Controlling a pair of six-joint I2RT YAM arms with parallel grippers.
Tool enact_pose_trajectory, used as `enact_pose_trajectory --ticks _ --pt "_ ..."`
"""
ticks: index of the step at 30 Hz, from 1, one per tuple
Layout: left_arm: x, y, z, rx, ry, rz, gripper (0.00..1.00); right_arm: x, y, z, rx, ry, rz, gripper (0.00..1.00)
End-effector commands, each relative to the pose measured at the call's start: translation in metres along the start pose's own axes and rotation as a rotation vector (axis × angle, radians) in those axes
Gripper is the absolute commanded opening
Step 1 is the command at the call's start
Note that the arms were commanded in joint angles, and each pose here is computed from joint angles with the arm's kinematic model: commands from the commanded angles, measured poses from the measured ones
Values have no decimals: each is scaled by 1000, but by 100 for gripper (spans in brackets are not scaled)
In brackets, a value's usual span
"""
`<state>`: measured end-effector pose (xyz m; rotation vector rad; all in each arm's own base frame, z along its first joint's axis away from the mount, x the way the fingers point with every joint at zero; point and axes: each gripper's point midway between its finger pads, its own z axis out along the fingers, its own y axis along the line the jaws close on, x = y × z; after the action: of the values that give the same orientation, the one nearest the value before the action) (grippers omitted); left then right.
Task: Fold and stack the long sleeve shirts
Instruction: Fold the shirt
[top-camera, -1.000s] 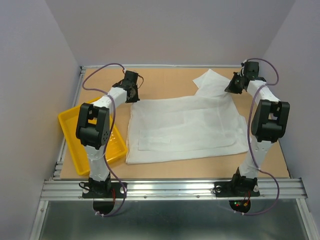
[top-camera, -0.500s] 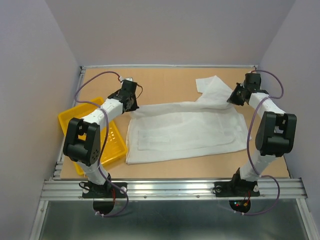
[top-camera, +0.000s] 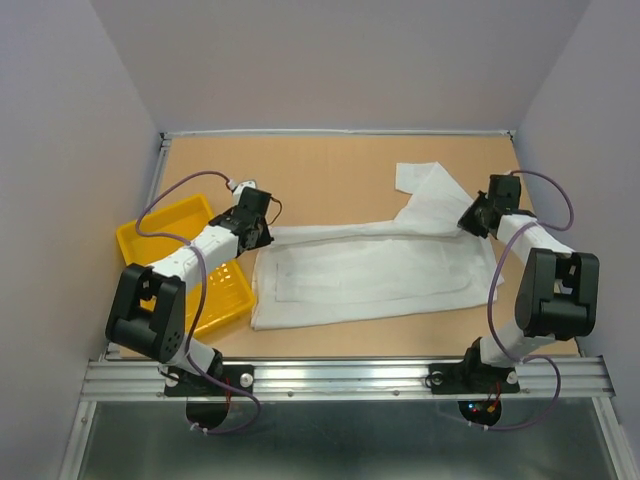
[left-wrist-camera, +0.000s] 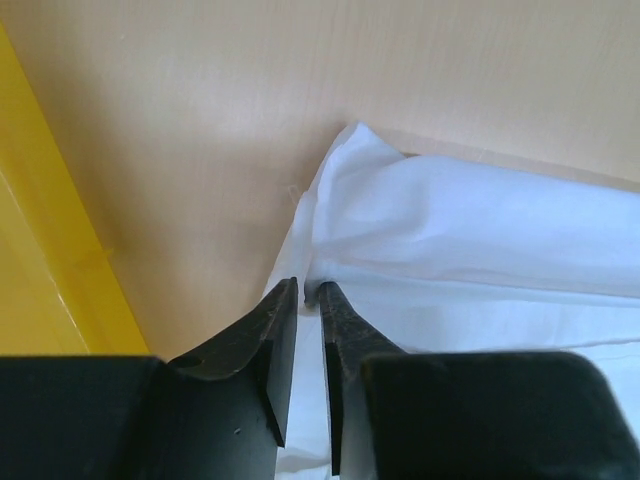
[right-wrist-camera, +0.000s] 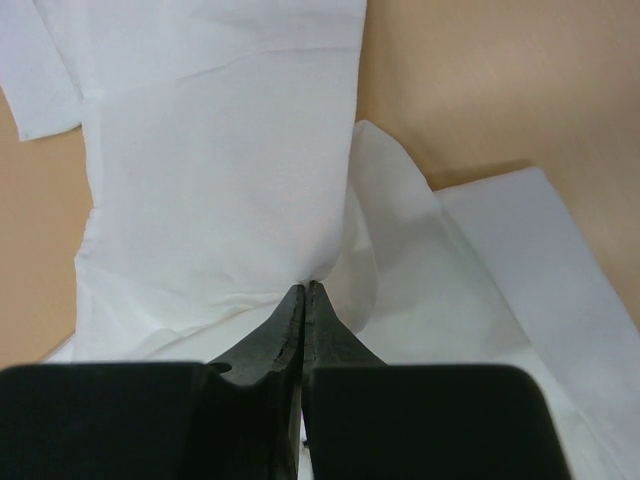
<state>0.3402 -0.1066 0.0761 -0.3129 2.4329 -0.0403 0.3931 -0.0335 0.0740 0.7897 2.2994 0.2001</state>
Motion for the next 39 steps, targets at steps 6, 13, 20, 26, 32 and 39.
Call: enact_pose_trajectory --ticks 6,13,20,26,32,39 --pt "-13 -2 -26 57 -92 -109 53 0 -15 -6 38 -88 21 6" --pt "-34 -19 -60 185 -161 -251 92 23 -40 -19 107 -106 76 21" --pt "-39 -32 -56 201 -125 -302 93 -18 9 -70 -100 -229 96 61" --pt "-38 -33 -34 136 -94 -361 91 -6 94 -82 -344 -136 -134 62" --pt "-41 -38 -25 139 -89 -433 90 54 182 -69 -475 -21 -420 62" --pt "-37 -39 -24 171 -97 -446 90 108 249 -42 -518 30 -626 61"
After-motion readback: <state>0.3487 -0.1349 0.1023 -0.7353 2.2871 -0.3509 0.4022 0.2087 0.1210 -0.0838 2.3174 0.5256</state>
